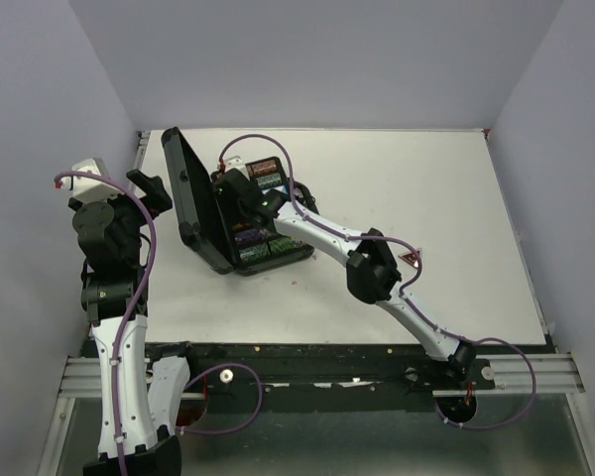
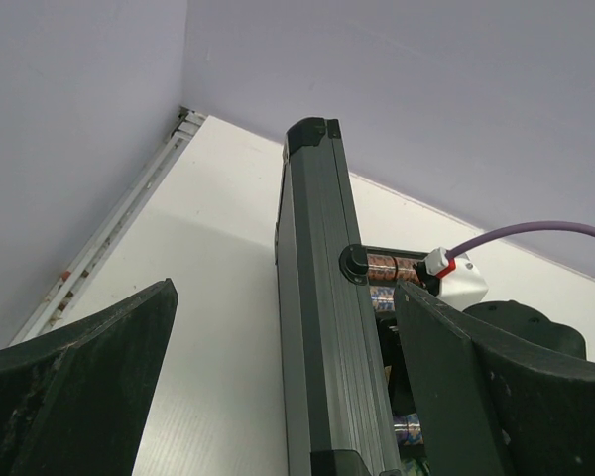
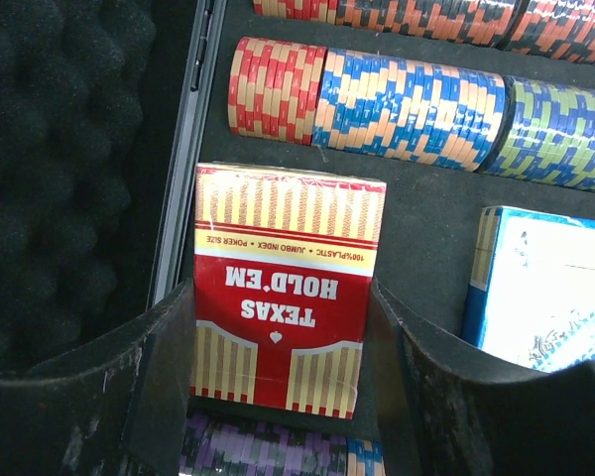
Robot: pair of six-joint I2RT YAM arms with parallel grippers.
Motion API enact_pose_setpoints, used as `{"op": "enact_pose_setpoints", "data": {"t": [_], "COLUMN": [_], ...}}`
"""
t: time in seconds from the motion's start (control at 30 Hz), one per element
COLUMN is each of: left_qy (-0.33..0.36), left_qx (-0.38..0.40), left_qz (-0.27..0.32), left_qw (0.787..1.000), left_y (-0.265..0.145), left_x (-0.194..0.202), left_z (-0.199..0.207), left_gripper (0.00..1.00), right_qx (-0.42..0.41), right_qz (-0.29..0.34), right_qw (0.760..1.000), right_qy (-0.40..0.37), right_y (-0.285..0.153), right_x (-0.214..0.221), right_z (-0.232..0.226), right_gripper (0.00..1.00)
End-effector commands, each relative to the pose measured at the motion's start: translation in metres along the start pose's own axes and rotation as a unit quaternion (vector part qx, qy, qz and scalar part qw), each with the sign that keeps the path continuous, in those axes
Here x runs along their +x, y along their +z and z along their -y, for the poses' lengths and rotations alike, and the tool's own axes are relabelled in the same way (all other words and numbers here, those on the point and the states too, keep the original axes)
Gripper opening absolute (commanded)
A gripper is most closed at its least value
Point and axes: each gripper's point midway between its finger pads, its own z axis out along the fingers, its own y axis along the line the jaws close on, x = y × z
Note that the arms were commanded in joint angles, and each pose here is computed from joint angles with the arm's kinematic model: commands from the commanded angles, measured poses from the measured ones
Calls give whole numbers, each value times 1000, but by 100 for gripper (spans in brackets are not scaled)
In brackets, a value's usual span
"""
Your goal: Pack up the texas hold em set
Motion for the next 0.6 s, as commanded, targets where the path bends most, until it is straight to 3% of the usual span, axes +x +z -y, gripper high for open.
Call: {"op": "enact_pose_setpoints", "data": {"t": [0.0,0.2,0.43,0.47,0.57], "left_qy": [-3,-2,-2,-2,-3], "left_qx": [9,8,10,10,10], "left_qz": [11,12,12,12,10], "left_qw": [1000,1000,1000,1000,1000], "left_y": [-2,-3,-3,-3,-2], "left_x": [-5,-4,-4,-4,-4], "left_z": [3,2,3,3,3], "left_gripper": [99,99,99,99,99], "right_qx": [14,46,72,70,42], "right_qz": [-143,-168,-204,-210,-207], "right_qw": [988,984,976,975,977], "right_qy": [-51,-40,-33,-32,-23], "right_y": [9,27,38,38,34], "right_x": [95,122,153,156,150], "right_z": [8,27,46,47,37], "right_gripper": [30,36,49,52,71]}}
